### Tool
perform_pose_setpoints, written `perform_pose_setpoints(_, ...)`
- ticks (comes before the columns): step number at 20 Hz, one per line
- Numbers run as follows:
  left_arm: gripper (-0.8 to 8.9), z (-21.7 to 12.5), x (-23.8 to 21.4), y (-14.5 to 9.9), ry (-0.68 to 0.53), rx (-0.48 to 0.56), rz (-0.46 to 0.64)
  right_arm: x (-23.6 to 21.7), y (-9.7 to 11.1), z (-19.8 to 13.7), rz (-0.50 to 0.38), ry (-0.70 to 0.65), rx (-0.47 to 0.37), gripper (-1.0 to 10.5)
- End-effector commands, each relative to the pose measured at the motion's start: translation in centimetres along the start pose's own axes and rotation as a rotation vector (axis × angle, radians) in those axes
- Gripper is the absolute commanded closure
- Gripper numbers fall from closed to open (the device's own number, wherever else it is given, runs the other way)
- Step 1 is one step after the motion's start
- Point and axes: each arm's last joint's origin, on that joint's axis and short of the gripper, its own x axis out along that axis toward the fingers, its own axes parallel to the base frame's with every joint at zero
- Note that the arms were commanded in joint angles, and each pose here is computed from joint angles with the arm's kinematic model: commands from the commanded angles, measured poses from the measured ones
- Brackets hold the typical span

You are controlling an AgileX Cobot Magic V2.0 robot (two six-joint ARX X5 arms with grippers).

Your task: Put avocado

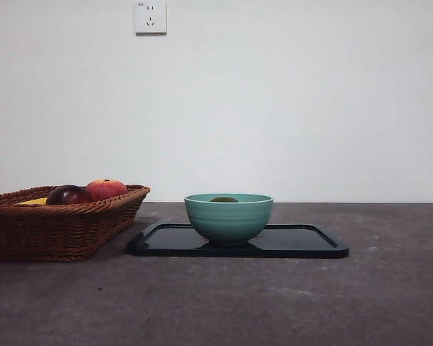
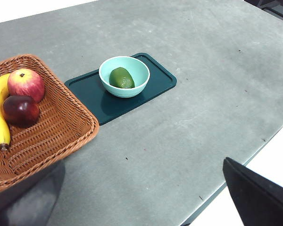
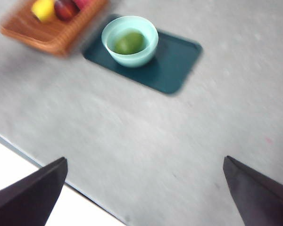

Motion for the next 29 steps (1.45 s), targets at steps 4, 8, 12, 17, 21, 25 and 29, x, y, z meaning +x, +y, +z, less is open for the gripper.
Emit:
perform_pose_setpoints(4, 2.53, 0.26, -0.14, -0.05, -0.015, -0.002, -0.009, 0.34, -0.32, -1.85, 0.023, -0.020, 0.031, 3.4)
perform_pose_setpoints(8, 2.53, 0.25, -0.13, -0.05, -0.014, -0.002, -0.009, 0.33, -0.31, -1.72, 0.023, -0.034, 0.031, 3.4)
perform_pose_setpoints(12, 6.11, 0.23, -0.13, -0.04, -0.012, -0.001, -0.008, 0.33, -0.30, -1.73, 0.027, -0.032, 0.031, 8.5)
perform_pose_setpoints(17, 7.99, 0.16, -0.13, -0.02, -0.005, 0.004, -0.004, 0.33, -0.30, -1.73, 0.025, -0.033, 0.031, 9.3)
perform_pose_setpoints(21, 7.98, 0.19, -0.13, -0.02, -0.008, 0.003, -0.005, 0.33, -0.31, -1.73, 0.023, -0.033, 0.030, 9.3)
perform_pose_setpoints(25, 7.98, 0.19, -0.13, -0.03, -0.009, 0.003, -0.005, 0.33, -0.31, -1.73, 0.023, -0.033, 0.030, 9.3)
perform_pose_setpoints(29, 7.98, 0.22, -0.11, 0.02, -0.010, -0.006, 0.012, 0.33, -0.31, -1.73, 0.023, -0.033, 0.031, 9.3)
